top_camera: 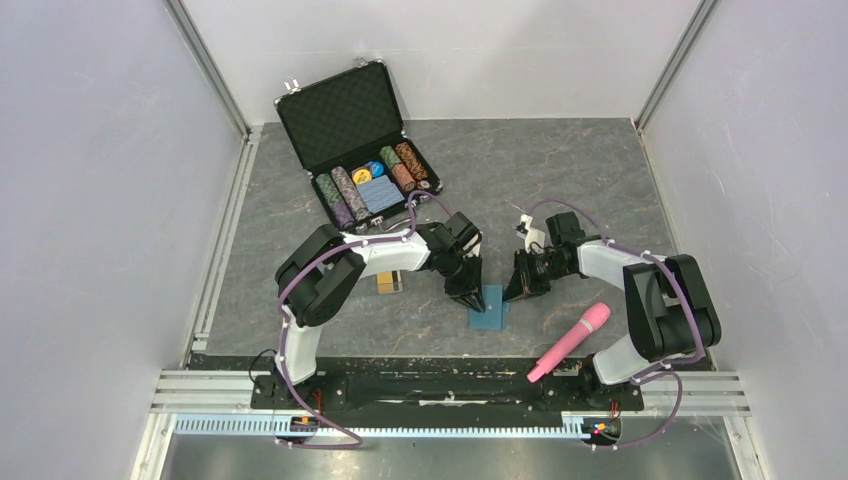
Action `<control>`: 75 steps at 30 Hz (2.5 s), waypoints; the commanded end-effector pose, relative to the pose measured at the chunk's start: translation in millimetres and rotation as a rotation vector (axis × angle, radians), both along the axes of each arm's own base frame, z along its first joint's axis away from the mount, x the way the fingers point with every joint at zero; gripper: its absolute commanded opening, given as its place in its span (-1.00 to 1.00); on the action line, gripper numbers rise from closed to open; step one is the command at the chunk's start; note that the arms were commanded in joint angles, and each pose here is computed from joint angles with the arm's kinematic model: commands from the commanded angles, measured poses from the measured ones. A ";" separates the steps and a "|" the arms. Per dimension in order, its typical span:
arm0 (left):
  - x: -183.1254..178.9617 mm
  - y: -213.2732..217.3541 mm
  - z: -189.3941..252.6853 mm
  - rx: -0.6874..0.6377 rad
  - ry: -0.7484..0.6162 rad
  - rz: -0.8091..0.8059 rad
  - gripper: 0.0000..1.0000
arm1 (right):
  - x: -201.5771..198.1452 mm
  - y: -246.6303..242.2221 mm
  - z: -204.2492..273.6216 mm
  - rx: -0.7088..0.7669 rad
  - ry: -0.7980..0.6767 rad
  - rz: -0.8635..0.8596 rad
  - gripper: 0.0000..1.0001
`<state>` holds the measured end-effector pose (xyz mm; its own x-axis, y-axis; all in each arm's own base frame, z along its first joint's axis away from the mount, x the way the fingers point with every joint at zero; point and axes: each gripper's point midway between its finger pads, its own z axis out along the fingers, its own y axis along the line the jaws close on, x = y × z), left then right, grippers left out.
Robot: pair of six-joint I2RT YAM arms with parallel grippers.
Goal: Put the credit cards into the card holder
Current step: Close the card holder at the center of the board.
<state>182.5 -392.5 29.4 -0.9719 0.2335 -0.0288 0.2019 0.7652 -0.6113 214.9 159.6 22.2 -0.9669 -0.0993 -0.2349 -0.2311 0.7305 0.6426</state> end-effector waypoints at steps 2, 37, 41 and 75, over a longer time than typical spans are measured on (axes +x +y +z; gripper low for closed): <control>-1.3 22.8 -25.4 0.142 -0.032 -0.024 -0.51 | -15.2 1.5 -3.5 0.021 0.027 0.044 -0.71; 16.3 61.6 -35.4 0.269 -0.033 0.054 -0.49 | -34.1 57.2 74.1 0.408 -0.128 0.318 -1.00; 17.3 67.2 -36.8 0.280 -0.032 0.055 -0.49 | -37.3 56.0 75.5 0.406 -0.128 0.324 -1.00; 19.2 51.6 -11.5 0.181 -0.073 0.007 -0.45 | -91.2 36.7 4.6 0.144 0.139 0.390 -0.07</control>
